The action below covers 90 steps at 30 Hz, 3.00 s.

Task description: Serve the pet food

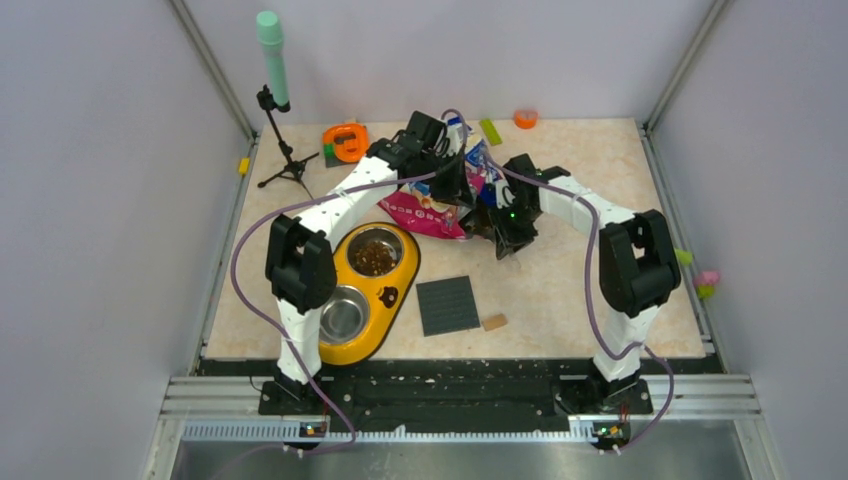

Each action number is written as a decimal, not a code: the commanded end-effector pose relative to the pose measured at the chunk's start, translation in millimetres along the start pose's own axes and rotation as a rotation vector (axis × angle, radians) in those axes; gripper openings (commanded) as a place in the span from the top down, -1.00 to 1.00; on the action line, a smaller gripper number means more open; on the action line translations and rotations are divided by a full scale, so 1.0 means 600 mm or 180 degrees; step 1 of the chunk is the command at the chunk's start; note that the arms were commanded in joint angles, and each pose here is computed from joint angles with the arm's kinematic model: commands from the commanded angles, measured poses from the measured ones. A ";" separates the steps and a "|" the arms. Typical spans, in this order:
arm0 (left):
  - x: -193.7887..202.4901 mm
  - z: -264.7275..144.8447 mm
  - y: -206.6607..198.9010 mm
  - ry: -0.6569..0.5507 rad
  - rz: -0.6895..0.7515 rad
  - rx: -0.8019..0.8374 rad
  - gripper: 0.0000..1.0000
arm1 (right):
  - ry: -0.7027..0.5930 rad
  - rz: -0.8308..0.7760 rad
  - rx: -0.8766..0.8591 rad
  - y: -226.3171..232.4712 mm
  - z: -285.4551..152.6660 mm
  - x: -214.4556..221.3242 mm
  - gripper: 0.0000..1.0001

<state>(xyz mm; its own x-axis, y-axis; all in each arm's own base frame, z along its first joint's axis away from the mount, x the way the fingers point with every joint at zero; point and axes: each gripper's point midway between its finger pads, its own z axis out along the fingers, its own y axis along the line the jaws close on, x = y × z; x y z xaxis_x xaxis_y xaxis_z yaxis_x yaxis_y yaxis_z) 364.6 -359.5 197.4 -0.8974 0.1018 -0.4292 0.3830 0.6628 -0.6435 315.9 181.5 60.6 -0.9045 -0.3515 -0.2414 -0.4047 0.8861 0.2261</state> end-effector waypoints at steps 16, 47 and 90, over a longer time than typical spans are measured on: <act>-0.034 -0.077 -0.086 -0.0438 0.0651 0.0246 1.00 | 0.0379 0.0091 -0.0002 0.039 -0.096 0.073 1.00; 0.113 0.014 -0.057 0.0131 0.0368 0.0487 1.00 | 0.0138 0.0424 -0.0071 0.034 -0.023 0.024 1.00; -0.014 -0.003 -0.034 -0.0131 0.0299 0.0282 1.00 | -0.1459 -0.0061 0.0088 0.007 -0.049 0.015 -0.25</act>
<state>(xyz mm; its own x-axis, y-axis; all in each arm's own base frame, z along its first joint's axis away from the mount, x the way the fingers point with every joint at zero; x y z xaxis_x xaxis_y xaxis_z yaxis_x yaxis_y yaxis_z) 341.4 -369.6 187.2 -0.8909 0.1734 -0.4198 0.4310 0.6141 -0.6612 289.8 166.4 60.1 -0.8251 -0.2627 -0.5003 -0.3947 0.9015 0.1777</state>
